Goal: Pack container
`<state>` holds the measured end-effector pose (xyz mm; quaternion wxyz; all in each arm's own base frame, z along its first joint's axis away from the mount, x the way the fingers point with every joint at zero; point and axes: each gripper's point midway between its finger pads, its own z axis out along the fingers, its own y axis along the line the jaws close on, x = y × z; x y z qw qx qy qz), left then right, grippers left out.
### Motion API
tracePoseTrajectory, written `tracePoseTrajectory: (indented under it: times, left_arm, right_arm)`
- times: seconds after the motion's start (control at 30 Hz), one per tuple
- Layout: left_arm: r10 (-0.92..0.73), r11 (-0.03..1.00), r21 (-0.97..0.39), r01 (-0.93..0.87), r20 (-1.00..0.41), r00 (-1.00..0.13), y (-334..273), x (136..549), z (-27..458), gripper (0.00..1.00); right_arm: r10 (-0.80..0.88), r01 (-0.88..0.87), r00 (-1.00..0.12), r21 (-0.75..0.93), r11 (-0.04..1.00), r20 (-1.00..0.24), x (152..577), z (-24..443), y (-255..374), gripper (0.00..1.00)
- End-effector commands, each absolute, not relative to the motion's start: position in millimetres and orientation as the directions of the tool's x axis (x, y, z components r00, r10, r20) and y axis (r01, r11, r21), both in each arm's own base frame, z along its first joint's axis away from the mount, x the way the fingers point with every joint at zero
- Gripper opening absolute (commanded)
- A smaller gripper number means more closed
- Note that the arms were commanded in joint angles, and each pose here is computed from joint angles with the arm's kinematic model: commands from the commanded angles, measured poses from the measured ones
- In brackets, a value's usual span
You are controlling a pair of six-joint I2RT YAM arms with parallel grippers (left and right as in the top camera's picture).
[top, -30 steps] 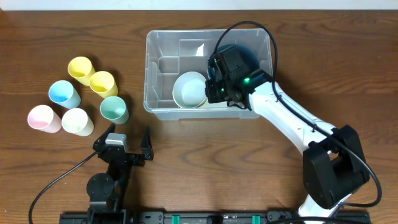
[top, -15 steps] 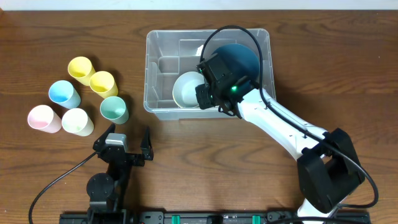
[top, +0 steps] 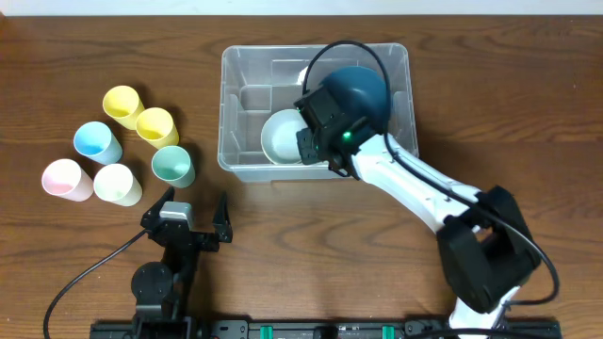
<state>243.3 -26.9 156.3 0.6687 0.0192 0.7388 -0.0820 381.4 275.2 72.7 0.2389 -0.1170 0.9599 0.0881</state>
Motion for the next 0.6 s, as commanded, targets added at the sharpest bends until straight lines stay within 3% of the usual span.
tracePoseTrajectory:
  times: [0.0, 0.57]
  left_arm:
    - [-0.064, 0.986, -0.086, 0.146, -0.987, -0.148, -28.3, 242.5, 140.9, 0.98]
    - [-0.064, 0.986, -0.086, 0.146, -0.987, -0.148, -28.3, 242.5, 140.9, 0.98]
  right_arm:
    - [-0.184, -0.258, -0.865, 0.097, 0.961, -0.467, 379.2, 63.1, 277.6, 0.24]
    - [-0.23, -0.321, -0.819, 0.087, 0.943, -0.526, 393.8, 87.2, 288.9, 0.21]
